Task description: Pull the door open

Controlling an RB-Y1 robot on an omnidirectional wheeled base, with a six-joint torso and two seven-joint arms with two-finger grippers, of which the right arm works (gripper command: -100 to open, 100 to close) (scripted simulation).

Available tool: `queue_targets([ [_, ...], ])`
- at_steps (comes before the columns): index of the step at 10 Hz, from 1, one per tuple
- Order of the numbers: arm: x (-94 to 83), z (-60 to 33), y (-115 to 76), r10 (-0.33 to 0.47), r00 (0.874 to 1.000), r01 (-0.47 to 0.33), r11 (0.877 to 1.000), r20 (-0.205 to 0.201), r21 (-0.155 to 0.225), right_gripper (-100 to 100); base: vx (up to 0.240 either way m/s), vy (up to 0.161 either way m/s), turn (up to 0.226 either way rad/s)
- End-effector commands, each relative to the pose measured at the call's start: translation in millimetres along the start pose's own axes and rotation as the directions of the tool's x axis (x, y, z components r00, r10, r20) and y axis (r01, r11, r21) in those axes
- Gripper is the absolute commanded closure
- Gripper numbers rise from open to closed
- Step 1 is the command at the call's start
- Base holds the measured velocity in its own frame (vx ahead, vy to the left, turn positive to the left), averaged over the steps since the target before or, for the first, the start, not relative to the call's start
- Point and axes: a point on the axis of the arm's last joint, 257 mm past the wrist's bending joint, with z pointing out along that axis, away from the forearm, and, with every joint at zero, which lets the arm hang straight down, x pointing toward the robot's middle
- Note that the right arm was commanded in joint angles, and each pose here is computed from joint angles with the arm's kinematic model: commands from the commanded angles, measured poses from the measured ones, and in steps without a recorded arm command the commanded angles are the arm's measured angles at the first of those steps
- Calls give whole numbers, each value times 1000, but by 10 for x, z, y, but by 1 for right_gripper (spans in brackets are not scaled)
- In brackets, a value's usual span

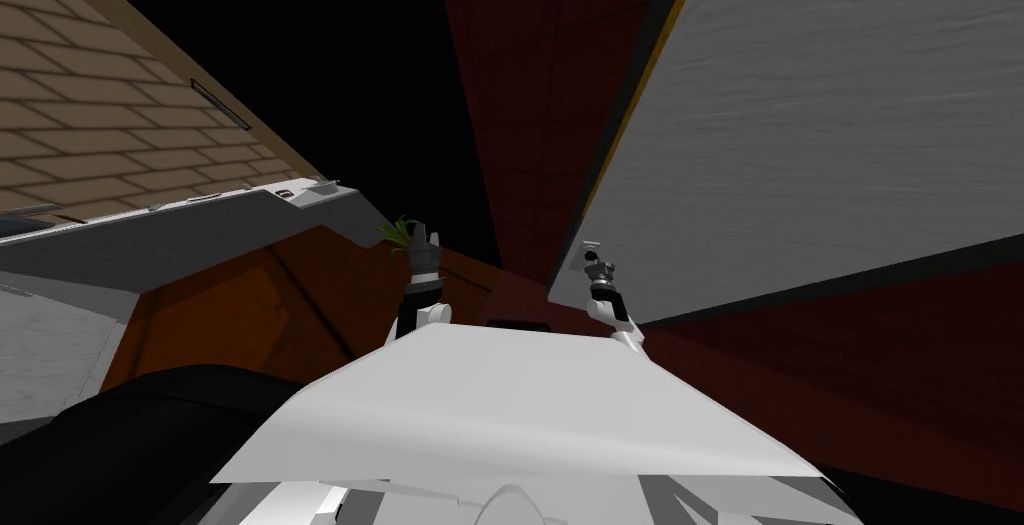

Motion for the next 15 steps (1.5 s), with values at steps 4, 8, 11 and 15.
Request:
queue_targets([
  [4, 82, -73, -122, 231, 973, -231, 973, 23, 2, -100, -97, -32, 58],
  [8, 176, -150, -251, 456, 889, -457, 890, 47, -1, -100, -100, -26, 61],
  [11, 253, -208, -346, 607, 792, -608, 794, 64, -8, -100, -96, -39, 59],
  [15, 336, -265, -439, 737, 671, -738, 674, 80, -17, -100, -91, -30, 43],
])
